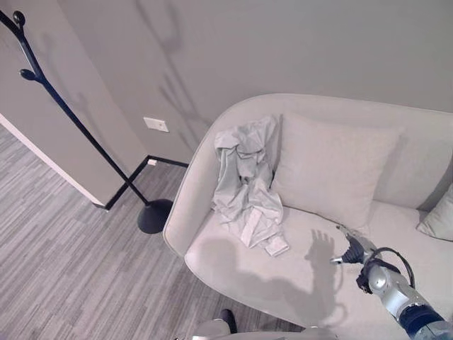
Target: Hang the clothes on the sofa on the clothes rack.
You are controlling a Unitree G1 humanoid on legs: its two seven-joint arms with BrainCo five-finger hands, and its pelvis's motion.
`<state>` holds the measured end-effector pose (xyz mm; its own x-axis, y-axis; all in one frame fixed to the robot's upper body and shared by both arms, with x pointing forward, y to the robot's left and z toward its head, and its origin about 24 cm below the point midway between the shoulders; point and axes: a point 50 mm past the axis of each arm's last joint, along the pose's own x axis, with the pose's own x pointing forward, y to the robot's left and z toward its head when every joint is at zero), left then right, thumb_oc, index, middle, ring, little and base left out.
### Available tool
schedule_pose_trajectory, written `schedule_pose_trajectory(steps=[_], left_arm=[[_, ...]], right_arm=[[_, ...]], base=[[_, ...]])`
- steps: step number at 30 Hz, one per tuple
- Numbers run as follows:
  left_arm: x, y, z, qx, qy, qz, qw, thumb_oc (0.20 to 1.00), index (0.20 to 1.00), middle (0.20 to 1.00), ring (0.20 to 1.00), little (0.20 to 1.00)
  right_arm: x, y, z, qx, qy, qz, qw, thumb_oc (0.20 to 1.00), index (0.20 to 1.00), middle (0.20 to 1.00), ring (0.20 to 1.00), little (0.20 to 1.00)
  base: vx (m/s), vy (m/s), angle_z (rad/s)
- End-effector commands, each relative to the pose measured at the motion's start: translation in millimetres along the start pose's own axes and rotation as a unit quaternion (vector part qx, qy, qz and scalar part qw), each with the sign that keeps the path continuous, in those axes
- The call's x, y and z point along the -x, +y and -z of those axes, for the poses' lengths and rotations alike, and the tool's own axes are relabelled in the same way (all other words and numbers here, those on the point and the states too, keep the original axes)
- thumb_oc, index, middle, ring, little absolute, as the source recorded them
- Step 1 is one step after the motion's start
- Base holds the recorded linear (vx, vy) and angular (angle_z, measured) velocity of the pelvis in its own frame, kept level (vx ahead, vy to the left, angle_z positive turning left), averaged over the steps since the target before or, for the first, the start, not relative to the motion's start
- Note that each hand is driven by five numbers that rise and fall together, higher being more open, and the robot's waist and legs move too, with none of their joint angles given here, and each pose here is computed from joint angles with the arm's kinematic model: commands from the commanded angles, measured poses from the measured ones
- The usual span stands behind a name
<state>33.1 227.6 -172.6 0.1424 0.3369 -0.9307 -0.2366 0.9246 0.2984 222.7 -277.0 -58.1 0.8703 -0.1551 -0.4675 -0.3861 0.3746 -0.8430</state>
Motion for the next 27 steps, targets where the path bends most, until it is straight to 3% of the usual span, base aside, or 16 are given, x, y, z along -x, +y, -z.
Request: schedule_pose_trajectory(steps=[1, 9, 15, 22, 27], left_arm=[[1, -15, -12, -0.025, -0.021, 0.006, 0.999, 1.0, 1.0, 1.0, 1.0, 1.0], [0, -12, -49, -0.04, -0.071, 0.007, 0.997, 1.0, 1.0, 1.0, 1.0, 1.0], [4, -34, -60, -0.024, -0.094, 0.041, 0.994, 1.0, 1.0, 1.0, 1.0, 1.0], [2, -21, -6, -0.003, 0.009, 0.02, 1.0, 1.0, 1.0, 1.0, 1.0, 1.0], [4, -23, 7, -0.038, 0.019, 0.03, 0.999, 1.0, 1.0, 1.0, 1.0, 1.0]], right_arm=[[-18, -54, -21, 0.023, -0.037, 0.089, 0.995, 1.0, 1.0, 1.0, 1.0, 1.0], [-12, -49, -1, -0.048, 0.007, 0.087, 0.995, 1.0, 1.0, 1.0, 1.0, 1.0], [-10, -50, 24, -0.059, 0.074, 0.115, 0.989, 1.0, 1.0, 1.0, 1.0, 1.0], [-5, -43, 47, -0.109, 0.149, 0.131, 0.974, 1.0, 1.0, 1.0, 1.0, 1.0], [-1, -32, 59, -0.183, 0.201, 0.131, 0.953, 1.0, 1.0, 1.0, 1.0, 1.0]], base=[[0.06, 0.223, 0.03], [0.05, -0.002, 0.7], [0.06, -0.176, 0.83], [0.3, 0.128, 0.35], [0.38, 0.297, -0.08]])
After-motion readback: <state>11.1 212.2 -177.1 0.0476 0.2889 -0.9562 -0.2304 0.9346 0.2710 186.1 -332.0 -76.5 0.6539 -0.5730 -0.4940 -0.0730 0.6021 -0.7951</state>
